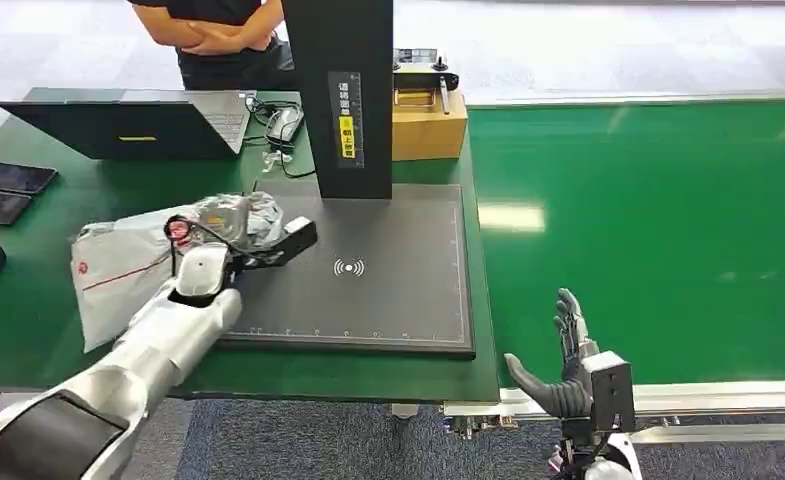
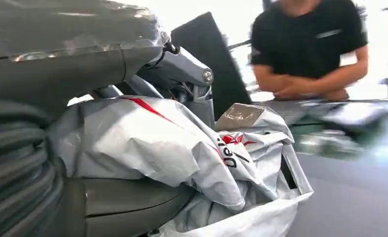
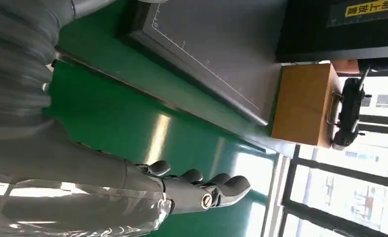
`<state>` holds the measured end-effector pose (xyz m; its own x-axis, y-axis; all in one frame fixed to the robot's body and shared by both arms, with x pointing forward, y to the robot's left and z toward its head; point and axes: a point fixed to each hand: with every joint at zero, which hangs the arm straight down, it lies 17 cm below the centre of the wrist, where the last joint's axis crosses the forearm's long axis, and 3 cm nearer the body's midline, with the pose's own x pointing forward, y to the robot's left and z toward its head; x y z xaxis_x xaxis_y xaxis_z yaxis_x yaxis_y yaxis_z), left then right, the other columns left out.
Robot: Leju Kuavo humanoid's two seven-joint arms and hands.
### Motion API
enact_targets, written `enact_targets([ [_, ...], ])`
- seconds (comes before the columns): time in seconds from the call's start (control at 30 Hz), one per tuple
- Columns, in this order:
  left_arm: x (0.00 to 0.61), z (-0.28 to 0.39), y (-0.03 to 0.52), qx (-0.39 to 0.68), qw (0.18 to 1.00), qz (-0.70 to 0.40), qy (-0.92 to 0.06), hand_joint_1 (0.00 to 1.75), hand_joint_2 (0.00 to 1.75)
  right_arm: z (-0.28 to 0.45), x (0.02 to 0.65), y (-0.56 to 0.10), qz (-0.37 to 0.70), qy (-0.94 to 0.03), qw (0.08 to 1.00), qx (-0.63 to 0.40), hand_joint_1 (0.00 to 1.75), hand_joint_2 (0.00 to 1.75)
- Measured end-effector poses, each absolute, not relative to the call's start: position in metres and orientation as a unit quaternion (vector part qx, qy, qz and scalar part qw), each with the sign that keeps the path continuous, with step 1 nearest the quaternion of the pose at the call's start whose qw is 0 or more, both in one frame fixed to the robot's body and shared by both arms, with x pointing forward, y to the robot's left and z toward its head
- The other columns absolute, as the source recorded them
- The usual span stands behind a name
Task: Moved the parcel from conveyor to table for the left to box.
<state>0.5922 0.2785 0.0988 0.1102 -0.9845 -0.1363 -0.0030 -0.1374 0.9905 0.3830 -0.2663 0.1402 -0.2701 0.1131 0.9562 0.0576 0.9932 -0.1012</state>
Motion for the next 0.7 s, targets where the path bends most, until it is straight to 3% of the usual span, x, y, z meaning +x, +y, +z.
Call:
enact_targets([
  [0.33, 0.582, 0.100, 0.419, 0.594, 0.596, -0.398, -0.366, 1.75, 1.75, 0.138, 0.382, -0.269, 0.019, -0.793, 0.605, -0.060, 0.00, 1.75],
  [0.7, 0.576, 0.111, 0.475, 0.571, 0.652, -0.312, -0.389, 1.75, 1.75, 0.139, 0.385, -0.271, 0.016, -0.792, 0.606, -0.064, 0.00, 1.75],
])
